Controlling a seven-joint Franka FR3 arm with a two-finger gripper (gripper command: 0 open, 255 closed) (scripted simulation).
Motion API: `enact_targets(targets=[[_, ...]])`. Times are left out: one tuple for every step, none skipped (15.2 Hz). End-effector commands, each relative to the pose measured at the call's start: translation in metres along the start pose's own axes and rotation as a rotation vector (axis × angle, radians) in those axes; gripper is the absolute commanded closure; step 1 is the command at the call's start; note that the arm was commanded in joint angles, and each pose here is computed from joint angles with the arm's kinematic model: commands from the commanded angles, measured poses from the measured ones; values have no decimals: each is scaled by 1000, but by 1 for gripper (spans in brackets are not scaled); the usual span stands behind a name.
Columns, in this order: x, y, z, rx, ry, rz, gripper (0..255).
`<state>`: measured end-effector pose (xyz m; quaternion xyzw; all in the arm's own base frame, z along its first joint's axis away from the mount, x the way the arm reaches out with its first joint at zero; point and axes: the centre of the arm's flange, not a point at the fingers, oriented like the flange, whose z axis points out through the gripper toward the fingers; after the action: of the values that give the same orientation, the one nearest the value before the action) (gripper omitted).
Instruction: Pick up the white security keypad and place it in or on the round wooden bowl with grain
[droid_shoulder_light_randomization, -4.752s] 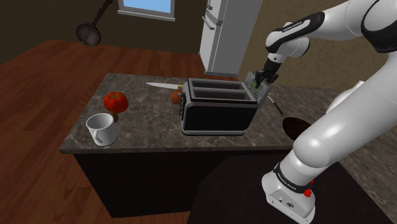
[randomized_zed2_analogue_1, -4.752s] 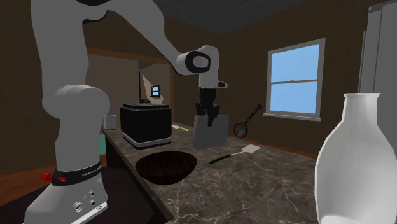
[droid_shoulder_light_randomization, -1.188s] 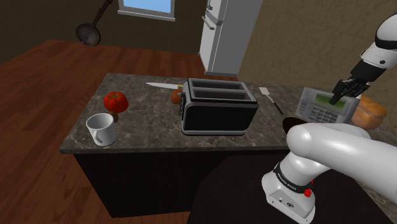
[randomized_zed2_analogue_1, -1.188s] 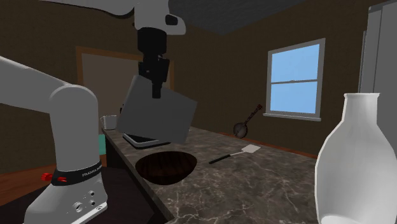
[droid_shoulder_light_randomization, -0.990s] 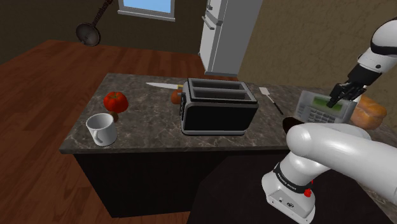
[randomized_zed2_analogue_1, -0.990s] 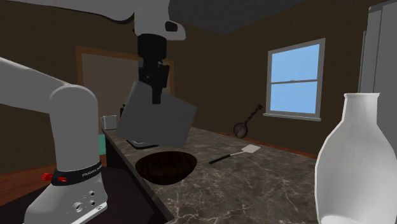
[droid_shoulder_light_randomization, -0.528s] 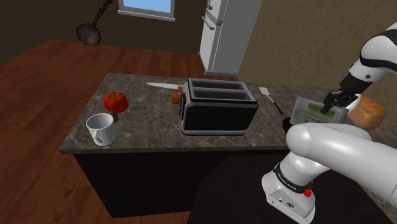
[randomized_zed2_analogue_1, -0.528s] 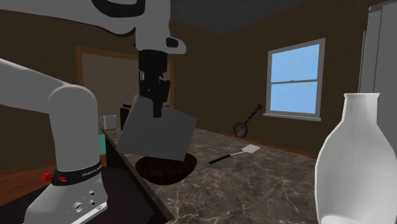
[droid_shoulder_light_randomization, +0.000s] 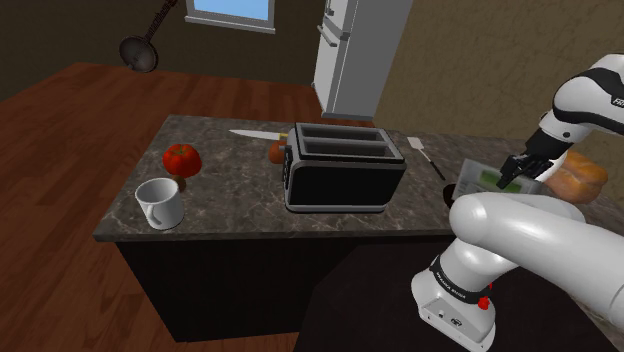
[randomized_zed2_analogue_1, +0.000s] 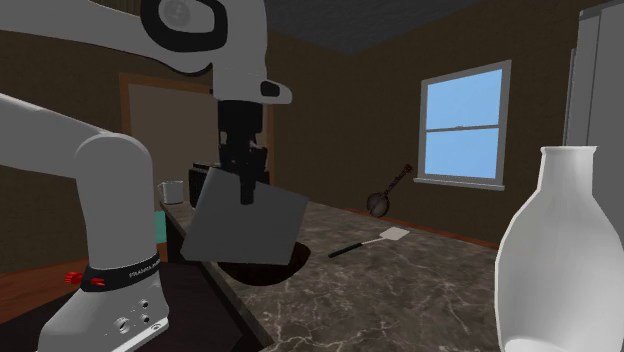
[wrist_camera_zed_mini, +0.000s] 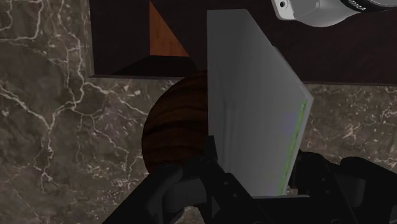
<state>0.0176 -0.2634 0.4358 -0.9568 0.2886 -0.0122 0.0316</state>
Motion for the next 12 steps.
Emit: enact_targets(targets=[[1, 0, 2, 2, -1, -1, 255], [1, 0, 2, 2, -1, -1, 255], [1, 0, 2, 2, -1, -1, 255], [1, 0, 2, 2, -1, -1, 255], [1, 0, 2, 2, -1, -1, 255], [1, 0, 2, 2, -1, -1, 0], [1, 0, 2, 2, -1, -1, 0], [1, 0, 2, 2, -1, -1, 0], [1, 0, 2, 2, -1, -1, 0], [1, 0, 2, 2, -1, -1, 0], [1, 0, 2, 2, -1, -1, 0], [1, 0, -11, 2, -1, -1, 0]])
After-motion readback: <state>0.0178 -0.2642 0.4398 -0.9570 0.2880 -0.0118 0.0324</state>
